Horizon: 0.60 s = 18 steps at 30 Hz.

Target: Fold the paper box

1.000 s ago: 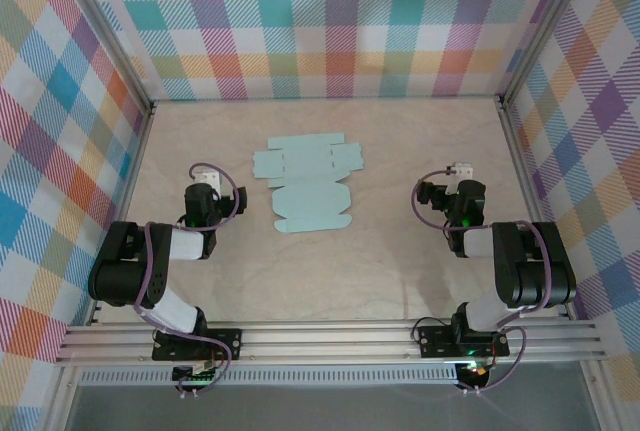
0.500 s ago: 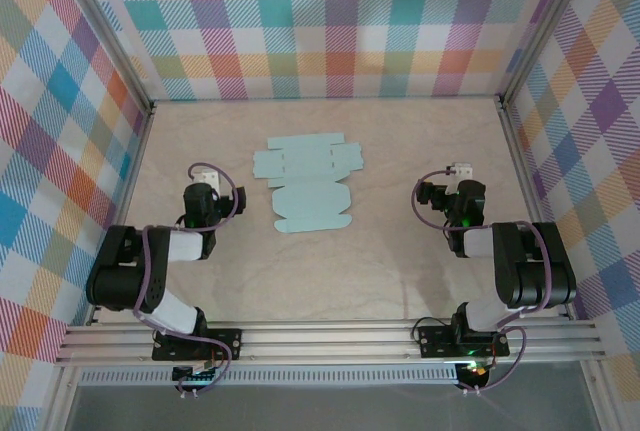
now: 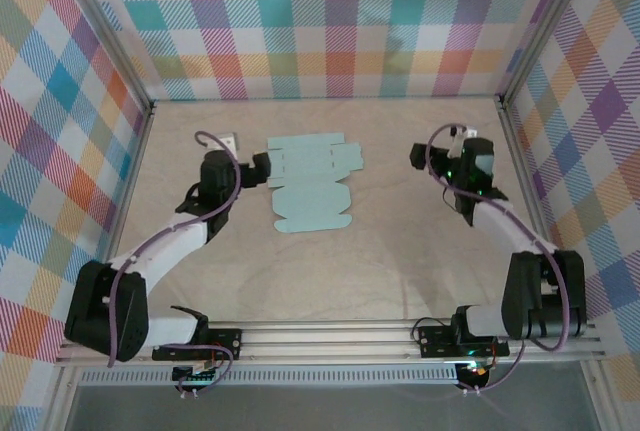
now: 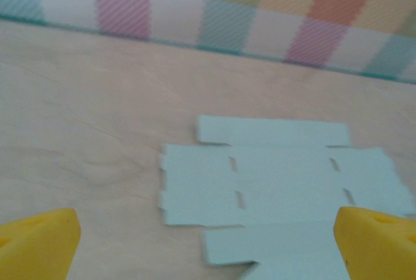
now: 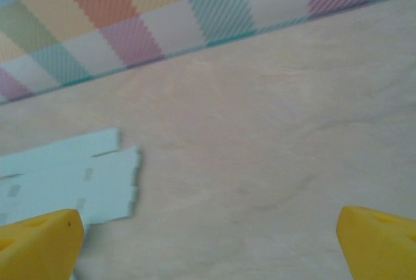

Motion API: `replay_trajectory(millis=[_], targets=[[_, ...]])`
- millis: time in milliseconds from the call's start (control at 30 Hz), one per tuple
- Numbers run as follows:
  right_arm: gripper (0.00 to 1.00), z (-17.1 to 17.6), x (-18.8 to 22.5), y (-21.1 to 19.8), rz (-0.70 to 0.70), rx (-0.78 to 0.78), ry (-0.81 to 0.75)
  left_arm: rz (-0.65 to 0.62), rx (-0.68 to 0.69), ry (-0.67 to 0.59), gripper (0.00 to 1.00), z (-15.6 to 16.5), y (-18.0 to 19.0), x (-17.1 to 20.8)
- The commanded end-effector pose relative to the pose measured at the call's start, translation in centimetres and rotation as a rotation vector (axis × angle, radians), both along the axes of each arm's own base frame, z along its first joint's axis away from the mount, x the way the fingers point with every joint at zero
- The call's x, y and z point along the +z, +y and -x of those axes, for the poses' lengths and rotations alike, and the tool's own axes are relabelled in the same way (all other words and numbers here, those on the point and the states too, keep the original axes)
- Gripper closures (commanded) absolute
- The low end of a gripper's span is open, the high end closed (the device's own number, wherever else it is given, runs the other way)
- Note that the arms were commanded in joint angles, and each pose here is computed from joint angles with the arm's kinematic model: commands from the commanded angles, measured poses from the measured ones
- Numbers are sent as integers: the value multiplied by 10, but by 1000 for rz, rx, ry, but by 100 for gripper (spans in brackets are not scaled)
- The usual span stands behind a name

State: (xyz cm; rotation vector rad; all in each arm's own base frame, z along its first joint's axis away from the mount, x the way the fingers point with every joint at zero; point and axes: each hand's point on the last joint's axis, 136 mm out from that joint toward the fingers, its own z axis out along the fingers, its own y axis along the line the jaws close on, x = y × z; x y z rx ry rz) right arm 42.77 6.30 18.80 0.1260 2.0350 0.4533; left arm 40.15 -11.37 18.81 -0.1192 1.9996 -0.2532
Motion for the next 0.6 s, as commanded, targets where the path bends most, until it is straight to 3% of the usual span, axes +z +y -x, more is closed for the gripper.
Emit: replay_trajectory(millis=[0, 133, 267, 433, 567], targets=[[0, 8, -31, 48, -200, 111, 248, 133, -63, 158, 0, 6, -49, -30], [0, -11, -42, 80, -235, 156, 344, 244, -126, 284, 3, 2, -103, -62], [0, -29, -49, 101, -251, 194, 376, 330, -137, 422, 8, 1, -130, -102], [0, -51, -60, 124, -270, 285, 418, 352, -128, 535, 10, 6, -137, -143], [15, -66, -75, 150, -293, 361, 474, 350, -107, 635, 10, 16, -126, -172]])
